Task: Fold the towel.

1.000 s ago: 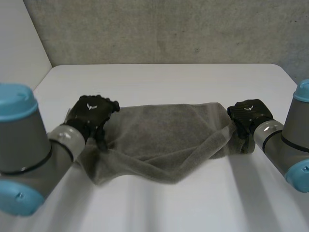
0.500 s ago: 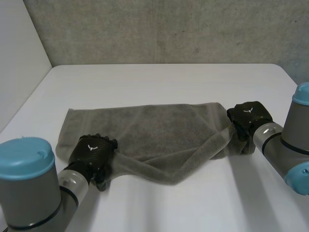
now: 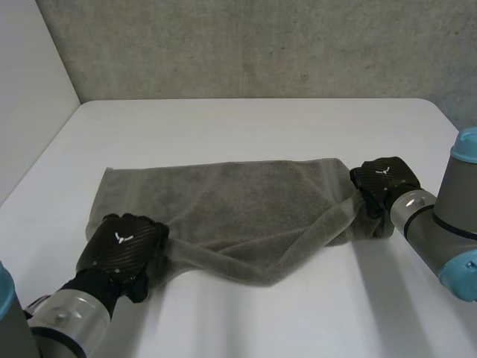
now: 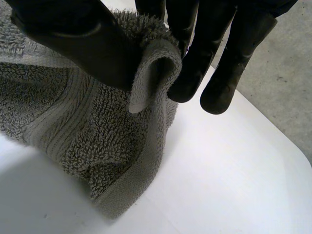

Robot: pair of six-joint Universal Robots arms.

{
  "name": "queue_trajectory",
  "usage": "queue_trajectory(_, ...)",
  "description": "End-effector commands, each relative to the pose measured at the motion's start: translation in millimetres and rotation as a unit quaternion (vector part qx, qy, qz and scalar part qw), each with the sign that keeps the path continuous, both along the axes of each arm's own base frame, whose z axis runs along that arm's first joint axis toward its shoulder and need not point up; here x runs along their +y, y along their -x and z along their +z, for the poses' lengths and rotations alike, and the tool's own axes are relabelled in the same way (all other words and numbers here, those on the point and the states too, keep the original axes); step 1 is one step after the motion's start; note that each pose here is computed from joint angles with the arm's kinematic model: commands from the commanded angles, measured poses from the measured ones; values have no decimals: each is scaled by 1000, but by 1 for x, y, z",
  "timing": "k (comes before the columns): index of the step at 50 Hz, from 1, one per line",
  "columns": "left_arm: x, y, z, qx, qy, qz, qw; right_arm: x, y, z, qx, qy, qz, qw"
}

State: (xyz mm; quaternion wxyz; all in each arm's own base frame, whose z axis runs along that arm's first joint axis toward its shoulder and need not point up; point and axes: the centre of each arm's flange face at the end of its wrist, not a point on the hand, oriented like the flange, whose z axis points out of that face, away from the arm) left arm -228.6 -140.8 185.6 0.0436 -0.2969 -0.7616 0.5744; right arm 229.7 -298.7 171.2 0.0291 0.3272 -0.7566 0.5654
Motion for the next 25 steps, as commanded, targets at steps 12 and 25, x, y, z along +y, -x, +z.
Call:
queue_trajectory(12,-16,3,-33,-31,-76,16,996,2,-2,-1,1,-1,4,1000)
queue_trajectory(25,-84,24,-31,2,0,39,999,4,-3,-3,1,-4,9,1000)
